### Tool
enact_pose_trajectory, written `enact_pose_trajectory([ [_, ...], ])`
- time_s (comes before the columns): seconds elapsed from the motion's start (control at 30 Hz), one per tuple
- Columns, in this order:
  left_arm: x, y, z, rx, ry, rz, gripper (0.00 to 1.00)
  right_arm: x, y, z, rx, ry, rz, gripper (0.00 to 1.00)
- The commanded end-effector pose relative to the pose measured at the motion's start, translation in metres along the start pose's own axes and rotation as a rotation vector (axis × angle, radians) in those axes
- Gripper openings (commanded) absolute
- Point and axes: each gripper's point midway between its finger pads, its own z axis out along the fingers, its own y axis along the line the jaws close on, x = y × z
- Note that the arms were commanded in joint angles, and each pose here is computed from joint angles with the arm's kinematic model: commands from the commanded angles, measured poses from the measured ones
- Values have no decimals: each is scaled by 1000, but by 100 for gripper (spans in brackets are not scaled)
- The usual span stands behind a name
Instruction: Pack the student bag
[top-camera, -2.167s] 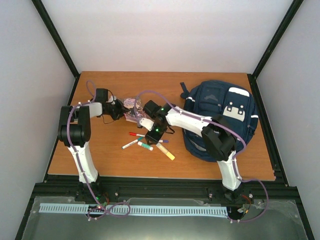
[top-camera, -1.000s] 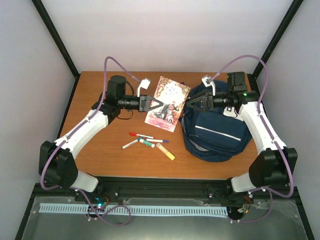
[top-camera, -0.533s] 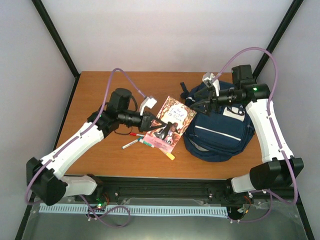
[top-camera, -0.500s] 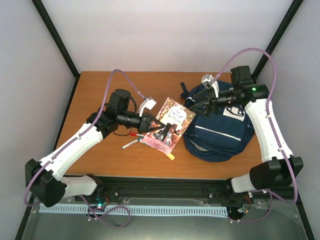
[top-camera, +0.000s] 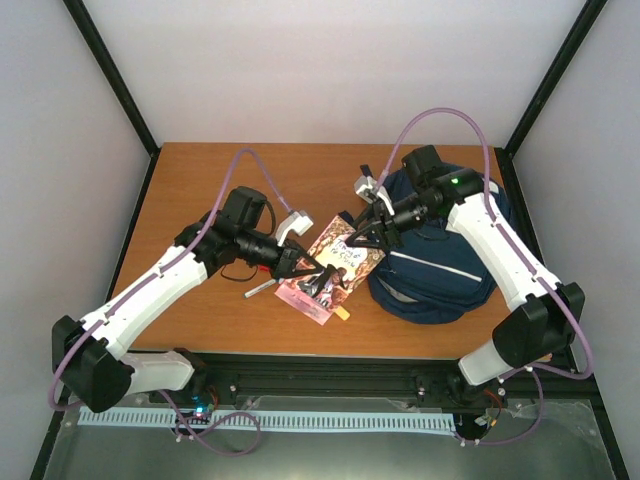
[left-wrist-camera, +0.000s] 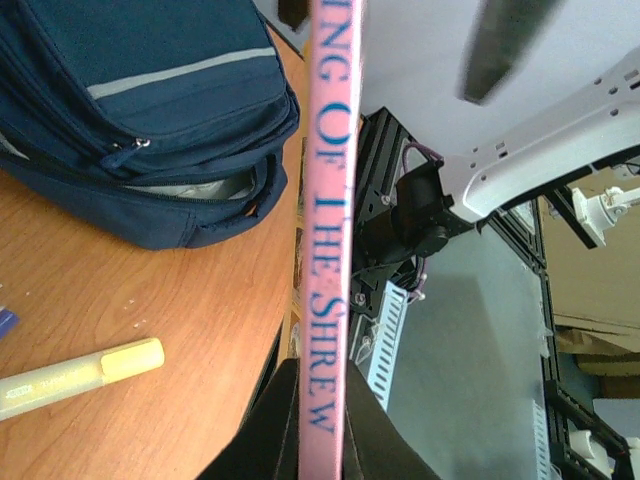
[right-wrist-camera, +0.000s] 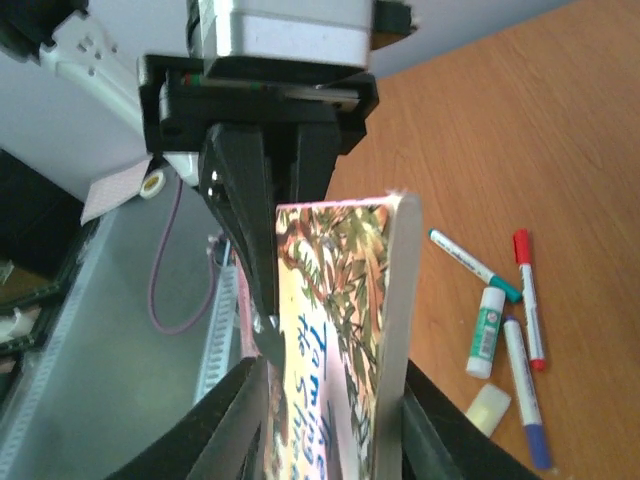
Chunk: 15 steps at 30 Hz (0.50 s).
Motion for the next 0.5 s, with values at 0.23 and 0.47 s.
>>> enact_pose_trajectory([
  [0.23, 3, -4, -2, -12, -4, 57, 40, -8, -4, -1, -37, -33, 37, 3],
  [0.47, 18, -3, -1, 9, -1, 21, 38, -17, -23, -28, 27, -105, 61, 3],
])
